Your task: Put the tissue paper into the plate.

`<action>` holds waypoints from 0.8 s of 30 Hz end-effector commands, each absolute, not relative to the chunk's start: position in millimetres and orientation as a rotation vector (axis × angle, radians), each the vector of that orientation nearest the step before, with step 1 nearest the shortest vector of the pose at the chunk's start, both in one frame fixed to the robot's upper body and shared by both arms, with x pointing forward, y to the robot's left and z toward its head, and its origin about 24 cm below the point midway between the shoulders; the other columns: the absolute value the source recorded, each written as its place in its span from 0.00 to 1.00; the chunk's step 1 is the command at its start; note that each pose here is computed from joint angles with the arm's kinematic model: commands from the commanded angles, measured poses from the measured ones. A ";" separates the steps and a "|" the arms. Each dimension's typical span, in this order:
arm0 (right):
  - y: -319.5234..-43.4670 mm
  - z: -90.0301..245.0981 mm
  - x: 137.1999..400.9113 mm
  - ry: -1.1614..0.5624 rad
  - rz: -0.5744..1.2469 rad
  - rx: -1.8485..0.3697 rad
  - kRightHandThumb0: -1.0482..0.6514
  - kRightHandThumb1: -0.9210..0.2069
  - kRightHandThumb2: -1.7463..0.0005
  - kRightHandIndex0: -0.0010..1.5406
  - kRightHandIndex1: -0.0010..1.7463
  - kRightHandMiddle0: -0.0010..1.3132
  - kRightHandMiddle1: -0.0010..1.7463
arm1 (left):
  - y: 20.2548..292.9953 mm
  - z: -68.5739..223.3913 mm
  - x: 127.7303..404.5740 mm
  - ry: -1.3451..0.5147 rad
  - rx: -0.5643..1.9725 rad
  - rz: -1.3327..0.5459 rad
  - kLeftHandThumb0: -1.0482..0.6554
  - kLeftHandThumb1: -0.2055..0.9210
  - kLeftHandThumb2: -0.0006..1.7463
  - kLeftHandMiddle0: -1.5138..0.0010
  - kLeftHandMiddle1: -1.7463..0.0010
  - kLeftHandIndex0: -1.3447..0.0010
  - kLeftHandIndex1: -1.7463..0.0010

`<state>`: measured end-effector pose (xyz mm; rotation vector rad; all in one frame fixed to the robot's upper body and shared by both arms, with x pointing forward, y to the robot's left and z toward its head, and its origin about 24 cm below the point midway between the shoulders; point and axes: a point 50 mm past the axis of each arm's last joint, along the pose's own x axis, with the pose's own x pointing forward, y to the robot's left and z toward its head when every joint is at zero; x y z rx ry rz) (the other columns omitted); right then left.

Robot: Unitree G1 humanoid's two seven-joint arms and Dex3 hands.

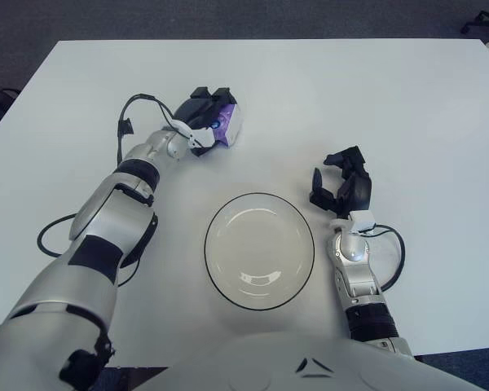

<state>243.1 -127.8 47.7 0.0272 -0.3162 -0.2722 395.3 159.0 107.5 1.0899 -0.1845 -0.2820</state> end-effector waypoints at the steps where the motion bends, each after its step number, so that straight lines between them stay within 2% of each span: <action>1: -141.3 0.6 218.9 -0.104 -0.294 -0.047 0.61 0.52 0.32 0.45 0.81 0.35 1.00 | 168.4 82.3 385.4 -0.067 0.944 -0.303 0.61 0.15 0.95 0.38 0.10 0.52 0.00; 8: -139.6 -0.7 220.0 -0.091 -0.277 -0.039 0.61 0.52 0.32 0.46 0.80 0.35 1.00 | 172.7 98.0 387.1 -0.140 0.782 -0.256 0.61 0.14 0.96 0.38 0.09 0.51 0.00; 12: -138.3 -1.7 221.0 -0.088 -0.271 -0.038 0.61 0.52 0.32 0.46 0.80 0.35 1.00 | 172.4 117.7 389.4 -0.228 0.706 -0.247 0.61 0.14 0.96 0.38 0.09 0.51 0.00; 21: -136.9 -3.3 222.2 -0.094 -0.267 -0.039 0.61 0.52 0.32 0.47 0.79 0.36 1.00 | 165.9 147.2 388.1 -0.379 0.728 -0.269 0.61 0.15 0.96 0.38 0.09 0.52 0.00; 24: -136.3 -3.6 221.6 -0.094 -0.264 -0.041 0.61 0.52 0.32 0.47 0.78 0.36 1.00 | 162.5 157.4 383.8 -0.445 0.736 -0.301 0.61 0.17 0.95 0.41 0.06 0.53 0.00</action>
